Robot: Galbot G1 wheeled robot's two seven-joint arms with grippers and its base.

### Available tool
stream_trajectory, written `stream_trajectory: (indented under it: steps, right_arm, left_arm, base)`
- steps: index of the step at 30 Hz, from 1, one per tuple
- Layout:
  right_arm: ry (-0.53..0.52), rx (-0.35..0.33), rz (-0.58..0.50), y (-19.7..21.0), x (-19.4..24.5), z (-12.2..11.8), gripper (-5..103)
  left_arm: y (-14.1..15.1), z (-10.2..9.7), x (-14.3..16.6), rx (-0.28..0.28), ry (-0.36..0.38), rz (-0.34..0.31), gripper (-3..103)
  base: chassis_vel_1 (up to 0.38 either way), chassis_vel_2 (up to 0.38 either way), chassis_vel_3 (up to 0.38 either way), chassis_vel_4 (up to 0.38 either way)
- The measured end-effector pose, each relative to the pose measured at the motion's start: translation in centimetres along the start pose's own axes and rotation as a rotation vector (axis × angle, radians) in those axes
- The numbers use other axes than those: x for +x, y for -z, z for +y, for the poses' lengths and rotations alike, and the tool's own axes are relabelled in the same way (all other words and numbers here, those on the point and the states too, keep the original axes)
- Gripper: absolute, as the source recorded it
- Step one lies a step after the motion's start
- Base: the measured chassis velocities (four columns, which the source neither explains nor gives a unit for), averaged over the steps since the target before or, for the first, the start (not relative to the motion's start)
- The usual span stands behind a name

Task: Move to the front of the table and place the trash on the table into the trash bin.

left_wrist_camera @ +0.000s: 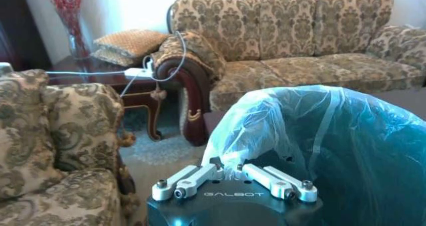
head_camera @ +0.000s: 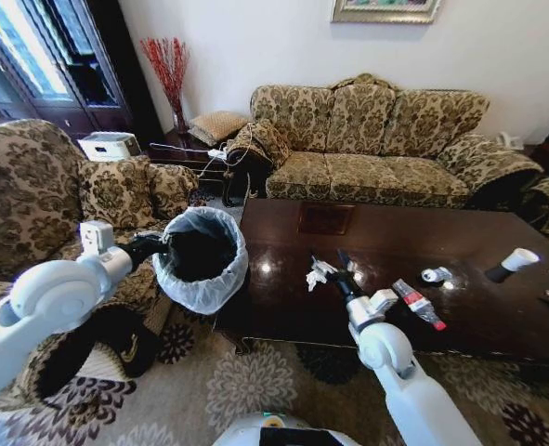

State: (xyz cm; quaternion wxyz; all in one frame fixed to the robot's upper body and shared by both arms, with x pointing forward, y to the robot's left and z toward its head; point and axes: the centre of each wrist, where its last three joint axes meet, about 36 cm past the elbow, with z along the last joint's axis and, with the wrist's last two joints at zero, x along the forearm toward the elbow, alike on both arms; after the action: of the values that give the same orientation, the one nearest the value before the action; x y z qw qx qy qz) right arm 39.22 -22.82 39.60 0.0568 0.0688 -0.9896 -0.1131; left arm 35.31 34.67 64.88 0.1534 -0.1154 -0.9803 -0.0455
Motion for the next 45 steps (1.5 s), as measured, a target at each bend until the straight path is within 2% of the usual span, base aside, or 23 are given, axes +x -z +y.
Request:
stream_trajectory:
  steps: [11, 17, 19, 21, 26, 29, 36, 37, 39, 42, 44, 45]
  right_arm:
    - [-0.053, 0.059, 0.115, -5.5, -6.0, 0.0, 100]
    - [-0.018, 0.045, 0.183, -6.9, -7.5, 0.1, 101]
    - [0.004, 0.055, 0.208, -7.3, -7.7, 0.3, 90]
    - [0.008, 0.059, 0.214, -7.4, -7.8, 0.3, 90]
    - [0.012, 0.061, 0.224, -7.7, -8.0, 0.6, 74]
    - [0.012, 0.061, 0.227, -7.8, -8.0, 0.6, 70]
    - [0.012, 0.065, 0.227, -7.5, -7.7, 0.5, 46]
    - [0.012, 0.065, 0.227, -7.5, -7.7, 0.5, 46]
    - [0.013, 0.065, 0.227, -7.4, -7.7, 0.5, 38]
    - [0.013, 0.064, 0.226, -7.4, -7.7, 0.6, 35]
    - [0.012, 0.061, 0.227, -7.4, -7.6, 0.6, 26]
    - [0.012, 0.061, 0.227, -7.4, -7.6, 0.6, 26]
  left_arm:
    - [0.3, -0.7, 0.5, -0.005, -0.02, -0.011, 3]
    - [0.1, -0.9, 0.4, -0.008, -0.024, -0.001, 3]
    - [0.3, -1.0, 0.4, -0.016, -0.026, 0.001, 3]
    - [0.3, -1.0, 0.4, -0.017, -0.028, 0.0, 3]
    - [0.2, -1.1, 0.4, -0.014, -0.033, 0.001, 3]
    - [0.1, -1.2, 0.5, -0.011, -0.033, 0.001, 3]
    - [0.0, -1.3, 0.5, -0.008, -0.038, -0.002, 3]
    - [0.0, -1.3, 0.5, -0.008, -0.038, -0.002, 3]
    - [-0.1, -1.4, 0.6, -0.005, -0.04, -0.002, 3]
    - [-0.1, -1.5, 0.6, -0.003, -0.041, -0.002, 3]
    - [-0.2, -1.5, 0.7, -0.003, -0.044, -0.003, 3]
    - [-0.2, -1.5, 0.7, -0.003, -0.044, -0.003, 3]
  base:
    - [-0.065, -0.065, 0.072, 0.057]
    - [-0.021, -0.007, 0.009, 0.006]
    - [0.0, 0.0, 0.0, 0.0]
    - [0.0, 0.0, 0.0, 0.0]
    - [0.0, 0.0, 0.0, 0.0]
    - [0.0, 0.0, 0.0, 0.0]
    - [0.0, 0.0, 0.0, 0.0]
    - [0.0, 0.0, 0.0, 0.0]
    - [0.0, 0.0, 0.0, 0.0]
    - [0.0, 0.0, 0.0, 0.0]
    - [0.0, 0.0, 0.0, 0.0]
    - [0.0, 0.0, 0.0, 0.0]
